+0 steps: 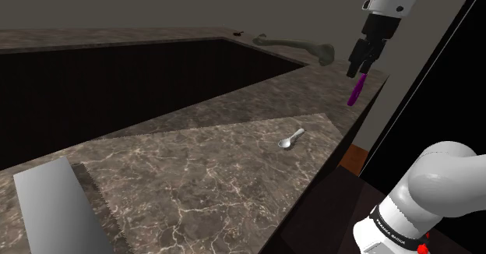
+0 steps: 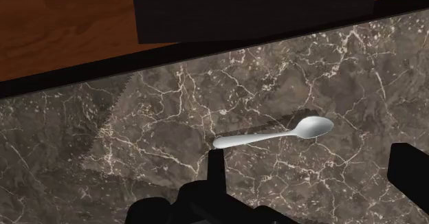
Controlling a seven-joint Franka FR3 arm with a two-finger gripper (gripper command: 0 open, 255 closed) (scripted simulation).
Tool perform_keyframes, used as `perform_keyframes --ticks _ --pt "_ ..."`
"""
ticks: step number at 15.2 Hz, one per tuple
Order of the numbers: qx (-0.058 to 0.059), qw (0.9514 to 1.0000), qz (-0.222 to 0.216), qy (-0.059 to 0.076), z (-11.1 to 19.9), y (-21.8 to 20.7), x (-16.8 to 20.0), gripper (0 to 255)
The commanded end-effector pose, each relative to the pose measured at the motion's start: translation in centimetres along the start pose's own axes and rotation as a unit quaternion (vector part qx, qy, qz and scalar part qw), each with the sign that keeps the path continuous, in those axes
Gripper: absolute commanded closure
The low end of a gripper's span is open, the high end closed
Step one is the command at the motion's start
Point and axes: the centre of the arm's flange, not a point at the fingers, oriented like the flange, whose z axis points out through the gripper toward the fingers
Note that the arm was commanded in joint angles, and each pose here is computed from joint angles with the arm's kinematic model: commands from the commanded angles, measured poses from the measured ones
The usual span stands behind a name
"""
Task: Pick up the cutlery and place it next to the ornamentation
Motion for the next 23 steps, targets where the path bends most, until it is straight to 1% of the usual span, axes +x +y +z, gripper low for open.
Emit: perform_keyframes --ticks 1,12,23 --pt "0.0 1.0 0.0 0.0 0.0 0.0 0.0 0" --pt "-0.005 0.9989 -0.032 0.033 12.5 -5.7 3.8 0" --pt "-0.009 0.9957 -0.064 0.066 24.9 -11.6 8.0 0"
